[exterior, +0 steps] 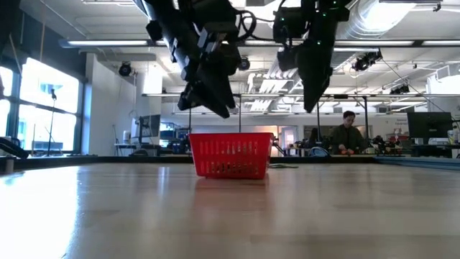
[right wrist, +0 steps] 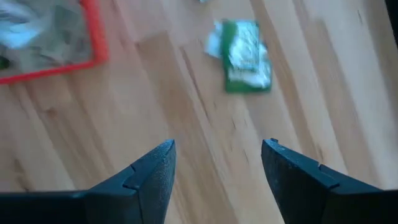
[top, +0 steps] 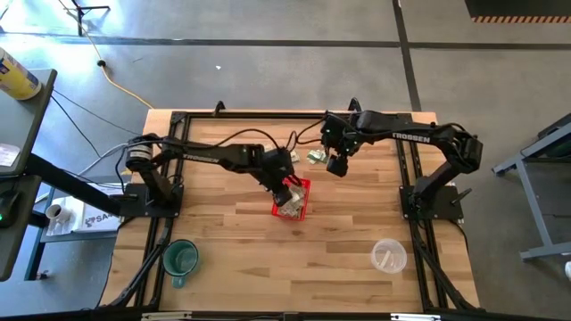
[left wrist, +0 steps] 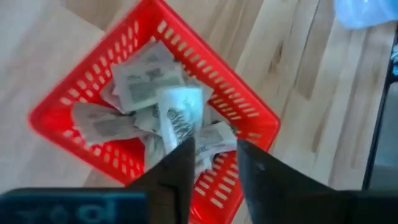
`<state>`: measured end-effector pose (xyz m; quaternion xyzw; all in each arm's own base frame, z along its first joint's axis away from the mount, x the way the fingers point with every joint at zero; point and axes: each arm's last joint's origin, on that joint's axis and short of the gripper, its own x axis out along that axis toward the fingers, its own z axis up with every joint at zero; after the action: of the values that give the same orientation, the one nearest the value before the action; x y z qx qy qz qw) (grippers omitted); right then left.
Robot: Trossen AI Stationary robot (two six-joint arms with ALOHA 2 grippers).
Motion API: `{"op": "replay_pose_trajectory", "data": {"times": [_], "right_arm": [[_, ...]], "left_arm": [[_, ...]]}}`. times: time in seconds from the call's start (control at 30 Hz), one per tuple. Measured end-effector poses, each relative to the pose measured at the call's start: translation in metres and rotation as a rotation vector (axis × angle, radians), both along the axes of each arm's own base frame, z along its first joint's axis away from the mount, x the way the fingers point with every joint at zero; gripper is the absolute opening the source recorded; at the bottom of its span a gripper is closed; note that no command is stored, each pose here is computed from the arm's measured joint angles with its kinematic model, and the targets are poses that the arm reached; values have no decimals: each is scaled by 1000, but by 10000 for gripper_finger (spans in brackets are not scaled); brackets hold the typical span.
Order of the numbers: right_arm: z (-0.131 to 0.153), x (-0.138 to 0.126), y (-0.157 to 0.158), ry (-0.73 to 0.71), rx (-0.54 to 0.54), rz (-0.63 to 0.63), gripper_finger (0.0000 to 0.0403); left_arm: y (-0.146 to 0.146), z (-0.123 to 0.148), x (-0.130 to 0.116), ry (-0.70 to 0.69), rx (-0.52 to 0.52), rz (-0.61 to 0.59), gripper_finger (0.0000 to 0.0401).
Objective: Pick and place items into bin
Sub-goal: Put the white stevia packet into the bin, then put the middle green stevia packet into the bin
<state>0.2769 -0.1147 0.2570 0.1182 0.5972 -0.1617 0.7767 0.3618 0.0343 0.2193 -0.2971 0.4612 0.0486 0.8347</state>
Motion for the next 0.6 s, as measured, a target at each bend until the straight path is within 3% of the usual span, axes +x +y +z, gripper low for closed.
{"op": "replay_pose_trajectory", "data": {"times": [0.17, 0.3, 0.47, 0.6], "right_arm": [[2, 11, 1, -86, -58, 141, 229], [-4, 28, 0, -146, -114, 265, 227], [-35, 43, -12, -56, -172, 242, 228], [-64, 46, -27, 45, -146, 267, 225]], "left_arm": [[0, 10, -11, 31, 18, -26, 203], [3, 24, -32, 94, 61, -62, 219], [10, 35, -57, 247, 280, 46, 215], [15, 37, -66, 301, 284, 77, 214]]}}
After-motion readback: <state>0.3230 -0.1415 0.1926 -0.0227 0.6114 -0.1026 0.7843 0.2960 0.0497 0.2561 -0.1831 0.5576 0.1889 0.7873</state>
